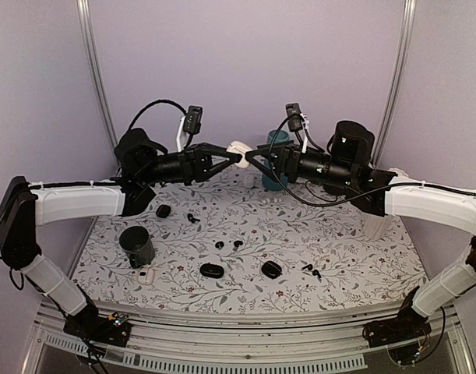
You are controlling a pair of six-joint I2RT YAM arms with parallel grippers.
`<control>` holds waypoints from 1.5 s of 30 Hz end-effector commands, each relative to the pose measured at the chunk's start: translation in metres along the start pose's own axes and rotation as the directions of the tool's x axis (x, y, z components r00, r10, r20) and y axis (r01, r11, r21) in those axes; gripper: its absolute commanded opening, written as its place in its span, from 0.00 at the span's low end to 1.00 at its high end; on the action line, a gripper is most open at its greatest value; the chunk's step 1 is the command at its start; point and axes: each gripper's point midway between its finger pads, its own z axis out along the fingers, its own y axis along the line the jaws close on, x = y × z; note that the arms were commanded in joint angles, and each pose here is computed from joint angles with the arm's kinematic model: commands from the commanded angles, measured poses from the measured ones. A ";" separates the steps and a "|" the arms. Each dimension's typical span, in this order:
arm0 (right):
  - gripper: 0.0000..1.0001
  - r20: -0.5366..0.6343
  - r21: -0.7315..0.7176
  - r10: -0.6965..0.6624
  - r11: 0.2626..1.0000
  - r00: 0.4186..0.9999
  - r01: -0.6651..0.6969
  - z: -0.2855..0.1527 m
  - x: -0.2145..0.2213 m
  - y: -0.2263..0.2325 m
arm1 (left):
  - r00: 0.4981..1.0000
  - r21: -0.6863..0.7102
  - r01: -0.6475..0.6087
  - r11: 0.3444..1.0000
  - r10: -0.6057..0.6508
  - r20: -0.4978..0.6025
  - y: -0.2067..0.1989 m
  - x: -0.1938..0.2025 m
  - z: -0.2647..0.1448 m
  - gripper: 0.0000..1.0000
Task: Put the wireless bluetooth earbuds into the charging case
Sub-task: Open the charging case, then pass from the left arm to the right
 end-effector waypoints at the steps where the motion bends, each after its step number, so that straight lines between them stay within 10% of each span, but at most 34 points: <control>1: 0.85 0.035 0.092 0.026 0.995 0.999 -0.029 -0.005 -0.015 -0.025 | 0.997 0.106 -0.066 0.992 0.071 -0.040 -0.029 -0.001 0.005 0.00; 33: 0.82 0.021 -0.026 0.014 1.000 1.000 -0.014 -0.029 -0.018 0.004 | 0.998 -0.009 -0.054 0.999 0.053 -0.044 -0.006 0.005 0.007 0.00; 45: 0.49 -0.104 -0.200 0.039 0.978 0.994 -0.060 -0.007 0.004 0.021 | 0.997 0.033 -0.058 0.998 0.059 -0.051 -0.013 0.007 0.008 0.00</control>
